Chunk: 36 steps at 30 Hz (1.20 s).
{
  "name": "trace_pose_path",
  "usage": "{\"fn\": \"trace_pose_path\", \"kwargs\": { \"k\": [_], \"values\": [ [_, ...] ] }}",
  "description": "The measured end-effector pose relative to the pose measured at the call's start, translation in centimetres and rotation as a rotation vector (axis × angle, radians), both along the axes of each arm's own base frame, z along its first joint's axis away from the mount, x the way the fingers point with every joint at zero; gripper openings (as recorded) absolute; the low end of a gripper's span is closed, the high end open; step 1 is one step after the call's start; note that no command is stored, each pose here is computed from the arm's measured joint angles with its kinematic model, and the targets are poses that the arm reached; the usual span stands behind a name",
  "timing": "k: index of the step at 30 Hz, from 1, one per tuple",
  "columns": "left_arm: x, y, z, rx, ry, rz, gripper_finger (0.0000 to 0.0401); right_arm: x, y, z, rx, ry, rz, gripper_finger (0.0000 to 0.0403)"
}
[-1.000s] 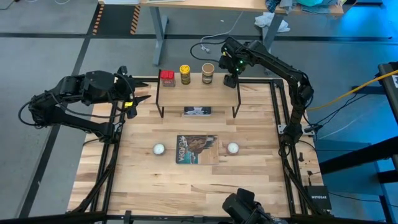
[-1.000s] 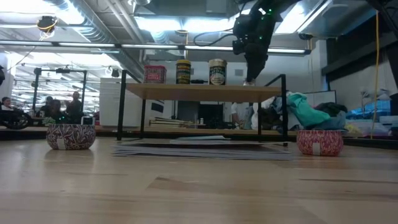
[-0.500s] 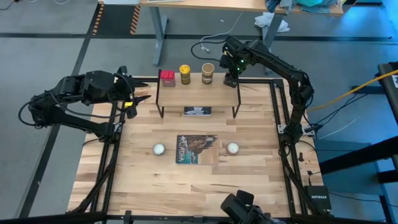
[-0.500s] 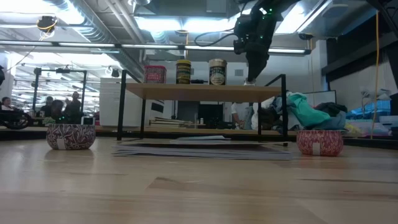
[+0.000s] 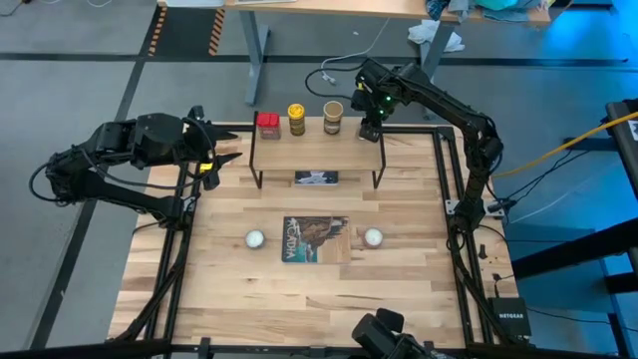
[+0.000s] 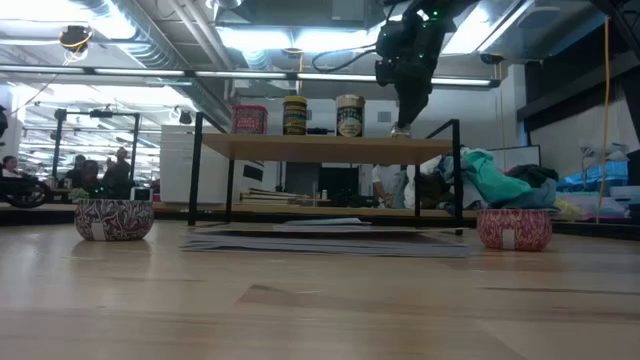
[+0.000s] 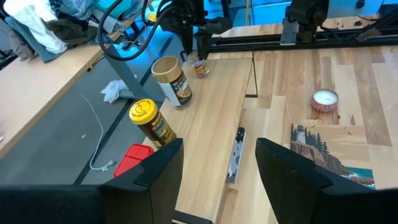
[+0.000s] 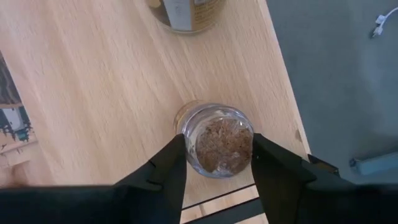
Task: Shelf spices
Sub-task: Remove the transparent seasoning bottle from the shelf
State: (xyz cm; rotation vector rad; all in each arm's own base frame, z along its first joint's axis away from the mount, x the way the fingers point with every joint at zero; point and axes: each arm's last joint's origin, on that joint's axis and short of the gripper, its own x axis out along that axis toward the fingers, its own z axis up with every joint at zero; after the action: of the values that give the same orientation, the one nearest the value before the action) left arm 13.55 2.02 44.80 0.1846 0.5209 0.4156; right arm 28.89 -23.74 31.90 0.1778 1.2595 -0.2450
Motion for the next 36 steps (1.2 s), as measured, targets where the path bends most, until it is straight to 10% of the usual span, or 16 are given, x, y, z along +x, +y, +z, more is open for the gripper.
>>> {"fn": "trace_pose_path", "kwargs": {
  "k": [36],
  "values": [
    [0.0,0.0,0.1,0.007,-0.003,-0.004,0.0196,1.3,6.0,3.4,-0.303,0.08,0.087,0.0159]
  ]
}}
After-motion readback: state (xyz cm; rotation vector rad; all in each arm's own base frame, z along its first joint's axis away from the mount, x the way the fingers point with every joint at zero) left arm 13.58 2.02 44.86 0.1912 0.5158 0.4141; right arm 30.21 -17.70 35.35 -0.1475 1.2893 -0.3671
